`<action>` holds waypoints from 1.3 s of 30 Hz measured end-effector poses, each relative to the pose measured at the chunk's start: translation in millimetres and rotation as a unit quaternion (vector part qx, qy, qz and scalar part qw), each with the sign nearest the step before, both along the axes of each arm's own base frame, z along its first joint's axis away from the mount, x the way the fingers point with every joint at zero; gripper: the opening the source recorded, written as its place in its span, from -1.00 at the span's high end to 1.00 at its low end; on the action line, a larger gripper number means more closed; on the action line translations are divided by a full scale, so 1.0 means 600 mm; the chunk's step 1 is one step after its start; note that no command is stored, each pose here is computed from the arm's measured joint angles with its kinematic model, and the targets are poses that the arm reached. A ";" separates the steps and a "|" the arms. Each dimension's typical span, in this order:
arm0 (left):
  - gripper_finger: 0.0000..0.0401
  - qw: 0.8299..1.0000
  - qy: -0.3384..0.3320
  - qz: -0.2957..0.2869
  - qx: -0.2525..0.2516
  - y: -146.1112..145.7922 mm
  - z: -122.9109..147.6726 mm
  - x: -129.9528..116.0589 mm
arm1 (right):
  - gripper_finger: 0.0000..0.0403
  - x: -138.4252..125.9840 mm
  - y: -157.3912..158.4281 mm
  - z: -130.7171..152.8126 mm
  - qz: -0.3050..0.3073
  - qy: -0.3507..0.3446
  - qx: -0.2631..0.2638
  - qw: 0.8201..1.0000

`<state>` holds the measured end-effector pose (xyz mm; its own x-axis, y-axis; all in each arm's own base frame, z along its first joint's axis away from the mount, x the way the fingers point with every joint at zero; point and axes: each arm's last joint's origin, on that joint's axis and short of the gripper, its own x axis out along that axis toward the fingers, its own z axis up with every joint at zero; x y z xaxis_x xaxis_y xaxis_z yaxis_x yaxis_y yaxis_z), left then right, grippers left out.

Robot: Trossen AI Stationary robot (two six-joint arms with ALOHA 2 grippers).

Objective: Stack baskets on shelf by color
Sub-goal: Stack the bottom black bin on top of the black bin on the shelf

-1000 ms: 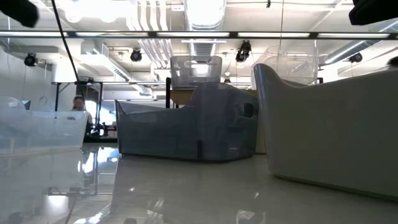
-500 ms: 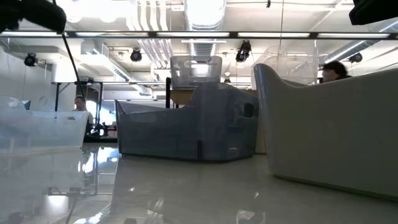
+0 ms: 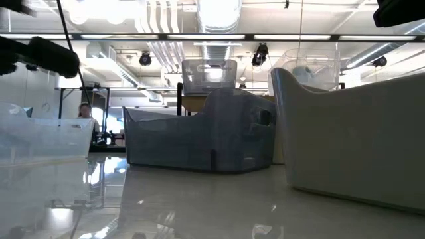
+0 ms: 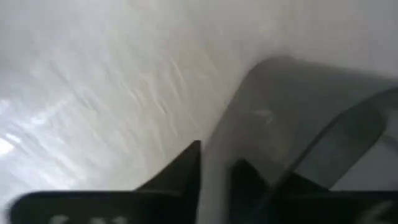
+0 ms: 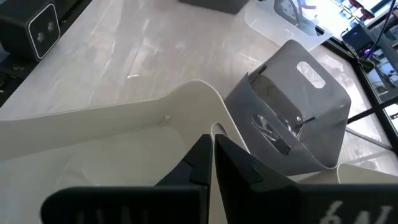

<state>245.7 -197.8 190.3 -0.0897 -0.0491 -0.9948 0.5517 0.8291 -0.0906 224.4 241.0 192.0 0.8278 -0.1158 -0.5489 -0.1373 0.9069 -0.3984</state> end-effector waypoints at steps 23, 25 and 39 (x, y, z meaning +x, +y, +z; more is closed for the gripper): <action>0.93 0.811 -0.030 0.583 0.041 0.132 0.062 -0.012 | 0.95 -0.002 0.001 -0.002 0.002 0.005 0.007 1.000; 0.83 0.810 -0.038 0.584 0.026 0.137 0.074 -0.023 | 0.95 -0.002 0.000 -0.003 0.001 0.005 0.008 1.000; 0.17 0.939 -0.034 0.321 -0.116 0.103 0.149 -0.110 | 0.95 -0.002 0.000 -0.003 -0.006 0.003 0.018 1.000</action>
